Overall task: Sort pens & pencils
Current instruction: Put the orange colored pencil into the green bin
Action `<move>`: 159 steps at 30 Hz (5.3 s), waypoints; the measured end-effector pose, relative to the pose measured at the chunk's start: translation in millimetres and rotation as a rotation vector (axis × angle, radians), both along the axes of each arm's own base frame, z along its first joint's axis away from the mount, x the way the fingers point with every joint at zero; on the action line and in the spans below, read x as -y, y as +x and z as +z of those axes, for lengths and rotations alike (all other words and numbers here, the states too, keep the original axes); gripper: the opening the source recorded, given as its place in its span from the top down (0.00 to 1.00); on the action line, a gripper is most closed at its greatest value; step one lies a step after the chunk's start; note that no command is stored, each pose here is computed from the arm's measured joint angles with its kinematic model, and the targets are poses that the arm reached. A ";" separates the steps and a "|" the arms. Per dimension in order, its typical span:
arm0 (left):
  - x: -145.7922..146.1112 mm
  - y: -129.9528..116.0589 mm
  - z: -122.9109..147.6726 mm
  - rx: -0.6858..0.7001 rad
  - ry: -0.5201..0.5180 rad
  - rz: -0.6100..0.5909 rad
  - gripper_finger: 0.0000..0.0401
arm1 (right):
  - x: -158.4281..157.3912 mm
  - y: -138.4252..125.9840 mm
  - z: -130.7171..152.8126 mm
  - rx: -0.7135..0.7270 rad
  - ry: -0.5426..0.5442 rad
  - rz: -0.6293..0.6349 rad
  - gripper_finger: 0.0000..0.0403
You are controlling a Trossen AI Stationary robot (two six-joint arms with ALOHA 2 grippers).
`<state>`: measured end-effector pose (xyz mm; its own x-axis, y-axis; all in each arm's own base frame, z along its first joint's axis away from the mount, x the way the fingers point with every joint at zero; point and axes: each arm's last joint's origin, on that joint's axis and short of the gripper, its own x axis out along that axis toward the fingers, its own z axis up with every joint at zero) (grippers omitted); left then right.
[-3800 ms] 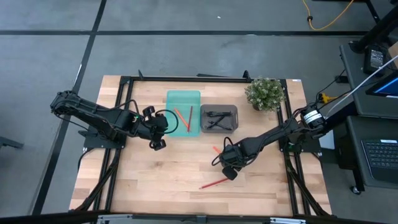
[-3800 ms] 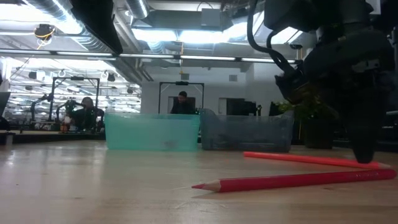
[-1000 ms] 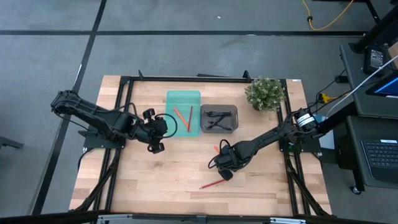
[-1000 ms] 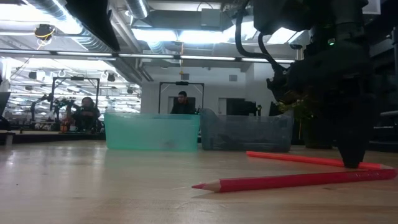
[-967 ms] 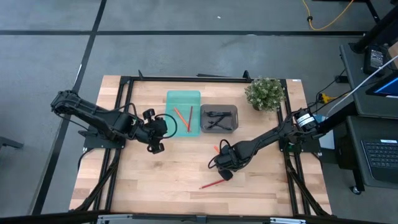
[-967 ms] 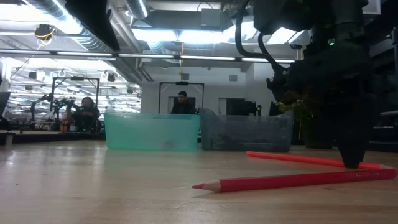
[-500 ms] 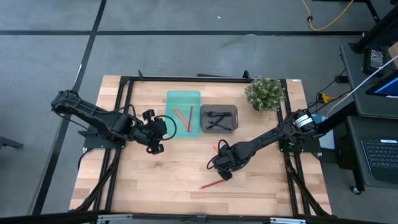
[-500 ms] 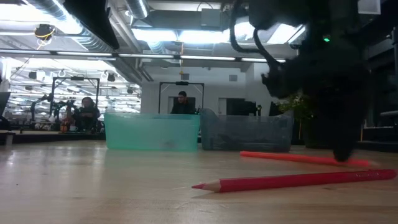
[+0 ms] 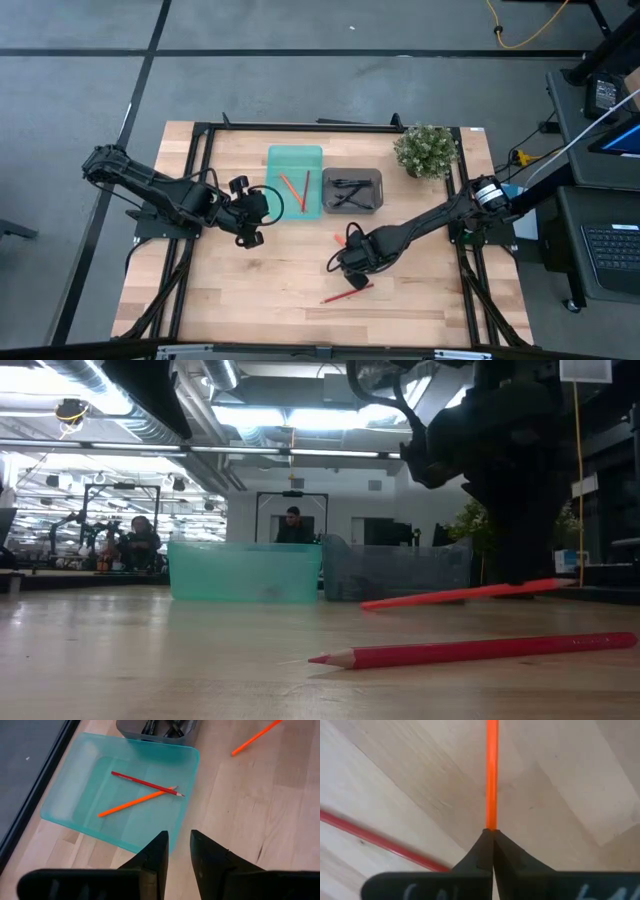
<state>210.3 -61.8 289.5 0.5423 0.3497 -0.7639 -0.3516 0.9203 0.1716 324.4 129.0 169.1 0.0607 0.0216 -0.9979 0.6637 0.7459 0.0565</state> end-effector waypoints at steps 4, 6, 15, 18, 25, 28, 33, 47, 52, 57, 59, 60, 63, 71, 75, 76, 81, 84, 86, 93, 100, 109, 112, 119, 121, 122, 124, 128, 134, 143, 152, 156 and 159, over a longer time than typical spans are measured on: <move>0.0 0.0 -0.1 0.000 0.000 0.000 0.81 | 0.2 0.1 0.4 0.004 -0.007 0.007 1.00; 0.0 0.0 0.0 0.000 0.000 0.000 0.81 | 0.2 0.1 0.8 0.005 -0.006 0.009 1.00; 0.0 0.0 0.0 0.000 0.000 0.000 0.81 | 0.5 0.6 1.5 0.016 -0.020 0.035 1.00; 0.0 0.0 0.0 0.000 0.000 0.000 0.81 | -0.4 3.5 1.8 0.049 -0.020 0.067 0.96; 0.0 0.0 0.0 0.000 0.000 0.000 0.81 | -0.2 16.7 4.3 0.171 0.016 0.099 0.85; 0.0 0.0 0.0 0.000 0.000 0.000 0.81 | 5.3 19.5 3.5 0.173 0.016 0.084 0.81; 0.2 0.0 0.0 0.000 0.000 -0.002 0.81 | 14.4 24.9 -10.8 0.137 0.037 0.060 0.77; 6.2 -1.8 0.0 0.000 0.001 -0.032 0.81 | 22.4 33.7 -42.6 0.047 0.088 0.060 0.72; 8.5 -2.6 0.3 0.009 0.020 -0.034 0.81 | 15.1 35.8 -39.0 0.061 0.078 0.080 0.72; 9.5 -3.0 0.4 0.012 0.027 -0.036 0.81 | 3.4 40.0 -24.0 0.046 -0.028 0.150 0.72; 9.4 -3.0 0.5 0.012 0.028 -0.035 0.81 | 2.1 38.5 -12.9 0.016 -0.082 0.165 0.72; 9.3 -3.0 0.5 0.012 0.028 -0.035 0.81 | 2.1 37.7 -7.5 -0.002 -0.106 0.183 0.72; 9.3 -3.0 0.4 0.014 0.024 -0.029 0.81 | 4.0 33.6 0.0 -0.061 -0.164 0.217 0.72; 9.2 -3.3 0.3 0.015 0.019 -0.020 0.81 | 10.2 30.8 -0.1 -0.110 -0.193 0.335 0.72; 9.2 -3.3 0.3 0.016 0.018 -0.018 0.81 | 15.7 30.6 0.7 -0.127 -0.256 0.400 0.72; 9.2 -3.3 0.3 0.017 0.017 -0.017 0.81 | 16.3 30.6 0.8 -0.129 -0.269 0.418 0.72; 9.2 -3.3 0.3 0.017 0.016 -0.016 0.81 | 20.0 31.3 1.4 -0.137 -0.299 0.480 0.72; 9.2 -3.3 0.3 0.017 0.016 -0.016 0.81 | 22.9 32.2 1.5 -0.141 -0.319 0.501 0.72; 9.2 -3.3 0.3 0.017 0.016 -0.016 0.81 | 25.3 32.9 1.8 -0.143 -0.339 0.516 0.72; 9.2 -3.4 0.2 0.016 0.016 -0.016 0.81 | 36.0 35.8 -4.8 -0.124 -0.334 0.506 0.72; 9.1 -3.5 0.1 0.014 0.017 -0.016 0.81 | 40.2 33.0 -22.6 -0.099 -0.299 0.503 0.72; 9.0 -3.8 0.0 0.011 0.018 -0.016 0.81 | 46.7 30.1 -34.4 -0.083 -0.278 0.498 0.72; 9.0 -3.8 0.0 0.011 0.018 -0.016 0.81 | 47.8 31.0 -34.5 -0.077 -0.272 0.503 0.72; 9.0 -3.8 0.0 0.011 0.018 -0.016 0.81 | 51.2 32.3 -34.7 -0.072 -0.262 0.499 0.72; 9.0 -3.8 0.0 0.011 0.018 -0.016 0.81 | 51.3 32.4 -34.7 -0.071 -0.262 0.491 0.72; 9.0 -3.8 0.0 0.011 0.018 -0.016 0.81 | 51.1 32.3 -34.7 -0.071 -0.261 0.486 0.72; 10.3 -4.2 0.0 0.009 0.022 -0.027 0.81 | 49.8 32.8 -33.1 -0.073 -0.250 0.449 0.72; 16.6 -6.5 0.1 0.008 0.031 -0.064 0.81 | 38.4 41.8 -21.3 -0.017 -0.221 0.377 0.72; 30.0 -5.7 -2.7 0.035 0.015 -0.077 0.83 | -3.4 66.2 43.5 0.194 -0.266 0.478 0.72; 61.0 21.8 -35.0 -0.003 -0.037 -0.111 0.83 | -42.6 38.5 206.1 0.435 -0.874 0.540 0.81; 62.7 119.4 -56.9 0.076 -0.015 -0.266 0.83 | -29.0 13.6 278.5 0.738 -0.905 0.528 0.83; 47.5 167.3 -62.5 0.039 -0.007 -0.271 0.83 | -21.3 11.2 288.5 0.728 -0.942 0.568 0.83; 38.4 197.5 -64.6 0.006 0.006 -0.278 0.83 | -19.1 7.6 297.1 0.712 -0.992 0.636 0.83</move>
<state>407.8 -100.2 224.9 0.6230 0.1910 -0.7586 -0.0865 0.9806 0.1759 332.1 148.0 466.2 0.8083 -0.4588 -0.3690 0.2486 0.8341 -0.4925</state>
